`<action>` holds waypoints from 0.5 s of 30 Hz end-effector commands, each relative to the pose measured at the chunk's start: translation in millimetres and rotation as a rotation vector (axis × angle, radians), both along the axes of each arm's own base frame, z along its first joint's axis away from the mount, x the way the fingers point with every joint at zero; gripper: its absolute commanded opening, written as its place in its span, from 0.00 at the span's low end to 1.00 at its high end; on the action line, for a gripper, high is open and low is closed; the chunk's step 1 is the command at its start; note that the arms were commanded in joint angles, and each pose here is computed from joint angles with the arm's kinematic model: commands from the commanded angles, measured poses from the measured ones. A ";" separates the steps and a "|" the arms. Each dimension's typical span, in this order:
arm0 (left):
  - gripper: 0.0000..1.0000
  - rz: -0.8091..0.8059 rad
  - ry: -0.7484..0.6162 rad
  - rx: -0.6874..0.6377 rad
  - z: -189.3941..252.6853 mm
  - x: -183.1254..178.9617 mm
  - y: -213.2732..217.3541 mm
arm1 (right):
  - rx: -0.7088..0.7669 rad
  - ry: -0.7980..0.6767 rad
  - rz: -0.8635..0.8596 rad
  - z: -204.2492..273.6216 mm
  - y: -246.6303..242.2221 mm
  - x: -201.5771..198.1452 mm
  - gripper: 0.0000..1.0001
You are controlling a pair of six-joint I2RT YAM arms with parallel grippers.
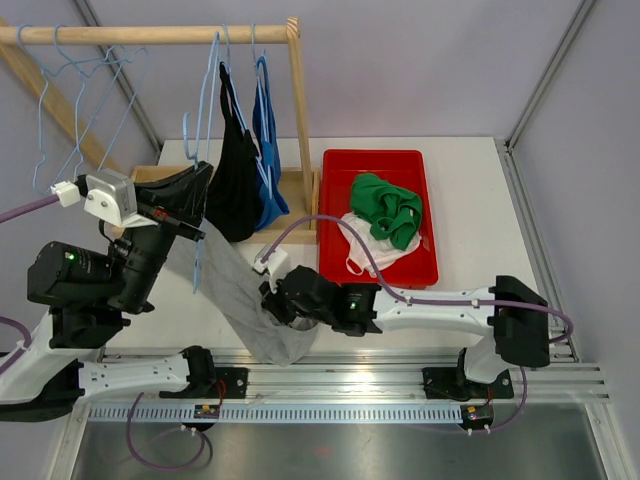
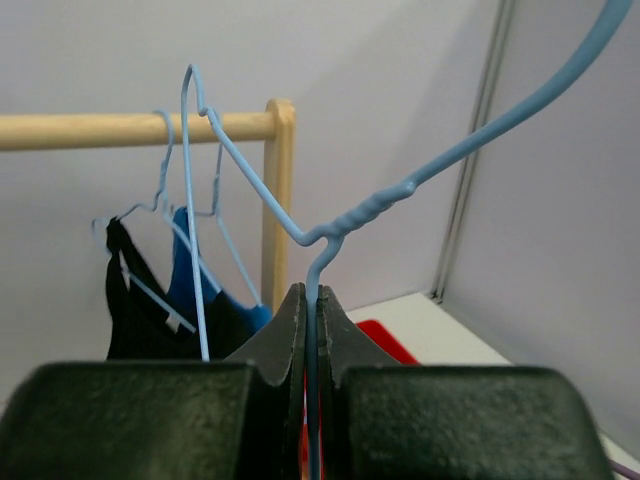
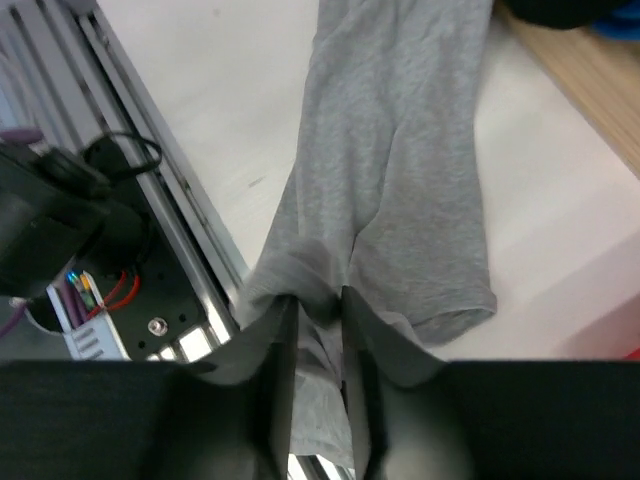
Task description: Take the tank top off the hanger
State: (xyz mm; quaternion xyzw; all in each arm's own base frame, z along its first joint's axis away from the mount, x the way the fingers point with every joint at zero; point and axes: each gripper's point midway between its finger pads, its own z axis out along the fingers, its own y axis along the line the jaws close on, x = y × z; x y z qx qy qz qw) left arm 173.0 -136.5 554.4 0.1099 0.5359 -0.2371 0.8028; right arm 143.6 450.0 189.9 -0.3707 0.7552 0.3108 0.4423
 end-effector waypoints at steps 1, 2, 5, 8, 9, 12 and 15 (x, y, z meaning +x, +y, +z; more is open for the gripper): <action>0.00 0.106 0.055 0.003 -3.8 4.2 31.9 | 0.025 0.064 0.070 1.8 19.7 -10.9 0.34; 0.00 0.107 0.057 -0.005 -3.8 3.3 35.1 | 0.025 0.068 0.066 0.6 20.8 -10.0 0.58; 0.00 0.117 0.065 -0.012 -6.5 2.4 42.1 | 0.010 0.072 0.049 -4.5 22.0 -7.8 0.99; 0.00 0.125 0.073 -0.008 -7.7 2.9 43.5 | 0.003 0.066 0.044 -4.3 21.0 -6.4 1.00; 0.00 0.134 0.078 -0.008 -7.4 3.3 46.0 | 0.000 0.062 0.035 -4.2 19.7 -4.3 0.99; 0.00 0.155 0.095 -0.002 -10.3 4.9 49.2 | -0.009 0.055 0.021 -6.2 15.6 -3.0 0.99; 0.00 0.200 0.134 0.007 -18.4 8.0 57.3 | -0.013 0.051 0.005 -7.7 11.3 -1.2 0.99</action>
